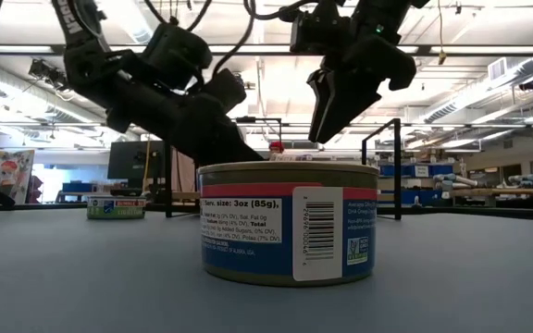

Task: Stack canned seafood by type on shelf
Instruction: Stack the top red tuna can on top red tuna can on the shelf

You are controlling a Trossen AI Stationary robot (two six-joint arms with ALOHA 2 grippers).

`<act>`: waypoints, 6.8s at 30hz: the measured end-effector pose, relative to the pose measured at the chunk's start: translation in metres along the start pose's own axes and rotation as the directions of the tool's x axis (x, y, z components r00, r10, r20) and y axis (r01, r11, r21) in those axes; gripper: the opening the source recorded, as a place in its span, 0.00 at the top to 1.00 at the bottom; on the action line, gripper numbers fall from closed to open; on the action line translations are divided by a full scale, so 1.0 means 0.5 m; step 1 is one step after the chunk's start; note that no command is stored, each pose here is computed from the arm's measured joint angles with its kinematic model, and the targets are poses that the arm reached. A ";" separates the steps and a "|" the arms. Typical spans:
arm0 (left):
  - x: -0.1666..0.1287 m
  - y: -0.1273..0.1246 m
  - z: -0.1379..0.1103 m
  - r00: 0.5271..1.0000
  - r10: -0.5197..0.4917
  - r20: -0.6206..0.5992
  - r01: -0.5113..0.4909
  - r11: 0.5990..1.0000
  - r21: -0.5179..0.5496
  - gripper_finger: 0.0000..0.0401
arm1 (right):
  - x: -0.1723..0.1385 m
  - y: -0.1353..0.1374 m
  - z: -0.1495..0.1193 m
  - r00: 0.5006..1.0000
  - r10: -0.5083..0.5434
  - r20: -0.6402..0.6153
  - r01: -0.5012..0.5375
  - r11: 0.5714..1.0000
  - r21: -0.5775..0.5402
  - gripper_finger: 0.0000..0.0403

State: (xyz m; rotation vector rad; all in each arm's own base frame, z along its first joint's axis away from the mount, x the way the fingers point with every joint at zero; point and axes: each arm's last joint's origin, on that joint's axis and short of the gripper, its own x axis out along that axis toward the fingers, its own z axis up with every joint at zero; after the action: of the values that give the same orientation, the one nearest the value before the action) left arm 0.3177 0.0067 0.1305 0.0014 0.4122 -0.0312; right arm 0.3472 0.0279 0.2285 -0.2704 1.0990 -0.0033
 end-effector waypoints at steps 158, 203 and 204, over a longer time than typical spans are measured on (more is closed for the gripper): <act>-0.137 -0.001 -0.009 0.930 0.135 0.342 -0.109 0.990 -0.095 0.97 | 0.123 -0.438 -0.110 0.747 -0.624 0.229 0.663 0.724 -0.188 0.64; -0.135 -0.001 -0.013 0.937 0.132 0.323 -0.106 0.990 -0.096 0.97 | 0.128 -0.440 -0.124 0.789 -0.605 0.105 0.612 0.764 -0.204 0.36; -0.135 -0.001 -0.013 0.937 0.132 0.323 -0.106 0.990 -0.096 0.97 | 0.127 -0.442 -0.123 0.789 -0.606 0.104 0.613 0.763 -0.204 0.36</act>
State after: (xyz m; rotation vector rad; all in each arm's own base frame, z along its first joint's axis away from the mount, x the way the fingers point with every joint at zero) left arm 0.2531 0.0083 0.1515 -0.0548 0.0774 0.1037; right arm 0.3512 -0.2074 0.1950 -0.8315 0.9355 -0.4613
